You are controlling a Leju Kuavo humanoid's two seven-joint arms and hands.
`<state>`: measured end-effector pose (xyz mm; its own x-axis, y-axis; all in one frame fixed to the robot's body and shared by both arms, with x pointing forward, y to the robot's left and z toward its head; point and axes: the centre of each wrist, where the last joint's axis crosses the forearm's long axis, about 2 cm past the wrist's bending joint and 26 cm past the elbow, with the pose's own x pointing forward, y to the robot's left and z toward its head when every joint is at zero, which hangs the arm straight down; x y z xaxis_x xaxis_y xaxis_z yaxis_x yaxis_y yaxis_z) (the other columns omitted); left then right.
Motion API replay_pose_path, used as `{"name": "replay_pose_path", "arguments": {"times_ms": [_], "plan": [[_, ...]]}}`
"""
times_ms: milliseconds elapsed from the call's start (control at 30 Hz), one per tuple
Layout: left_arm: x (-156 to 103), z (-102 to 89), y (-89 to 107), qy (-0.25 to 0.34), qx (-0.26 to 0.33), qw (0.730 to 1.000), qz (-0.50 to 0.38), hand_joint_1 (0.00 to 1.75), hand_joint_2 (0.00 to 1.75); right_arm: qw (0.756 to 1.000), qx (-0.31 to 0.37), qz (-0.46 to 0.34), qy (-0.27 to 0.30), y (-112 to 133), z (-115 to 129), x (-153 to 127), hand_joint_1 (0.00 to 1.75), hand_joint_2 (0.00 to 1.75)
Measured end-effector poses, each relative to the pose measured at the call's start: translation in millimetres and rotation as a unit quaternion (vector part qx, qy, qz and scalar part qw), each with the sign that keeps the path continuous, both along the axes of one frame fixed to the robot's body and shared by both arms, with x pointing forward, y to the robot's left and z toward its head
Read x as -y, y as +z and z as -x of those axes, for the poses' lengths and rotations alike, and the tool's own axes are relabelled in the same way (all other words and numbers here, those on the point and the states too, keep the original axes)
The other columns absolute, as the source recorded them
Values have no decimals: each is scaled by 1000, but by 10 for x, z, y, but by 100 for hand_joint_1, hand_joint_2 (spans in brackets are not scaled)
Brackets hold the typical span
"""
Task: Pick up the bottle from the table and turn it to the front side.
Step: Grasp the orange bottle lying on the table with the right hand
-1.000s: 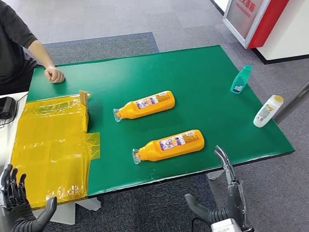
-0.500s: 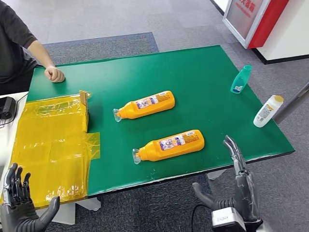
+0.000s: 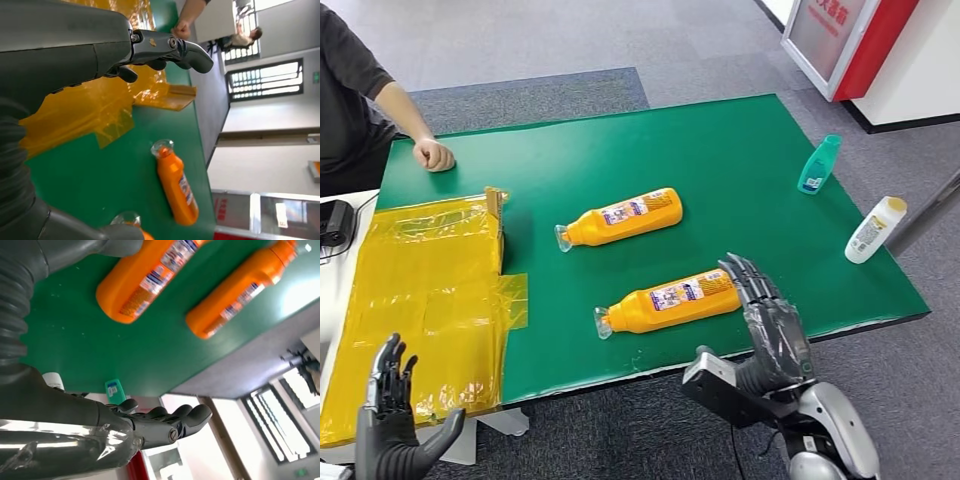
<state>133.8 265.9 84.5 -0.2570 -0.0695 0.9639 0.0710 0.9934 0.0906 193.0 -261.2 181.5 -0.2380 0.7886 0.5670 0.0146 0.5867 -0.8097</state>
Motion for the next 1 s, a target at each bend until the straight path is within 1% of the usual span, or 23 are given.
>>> {"name": "replay_pose_path", "arguments": {"times_ms": [100, 200, 367, 500, 600, 833, 933, 1000], "plan": [[44, -22, -132, -28, -25, 999, 23, 0, 175, 999, -34, 29, 24, -130, -171, 53, 0, 175], [84, -61, -239, -50, -38, 997, 51, 0, 175, 995, -66, 58, 42, -262, -351, 121, 0, 175], [162, -175, -358, -75, -28, 994, 81, 0, 175, 986, -117, 104, 58, -441, -651, 232, 0, 175], [232, -236, -427, -98, -22, 991, 85, 0, 175, 977, -147, 141, 57, -552, -866, 316, 0, 175], [308, -259, -461, -114, -17, 990, 83, 0, 175, 970, -169, 167, 49, -623, -939, 386, 0, 175], [539, -323, -477, -152, -5, 985, 80, 0, 175, 954, -217, 198, 55, -756, -918, 671, 0, 175], [608, -347, -487, -170, -3, 982, 81, 0, 175, 949, -229, 206, 68, -753, -964, 790, 0, 175], [634, -365, -499, -177, -3, 981, 84, 0, 175, 944, -238, 212, 81, -723, -1066, 833, 0, 175]]}}
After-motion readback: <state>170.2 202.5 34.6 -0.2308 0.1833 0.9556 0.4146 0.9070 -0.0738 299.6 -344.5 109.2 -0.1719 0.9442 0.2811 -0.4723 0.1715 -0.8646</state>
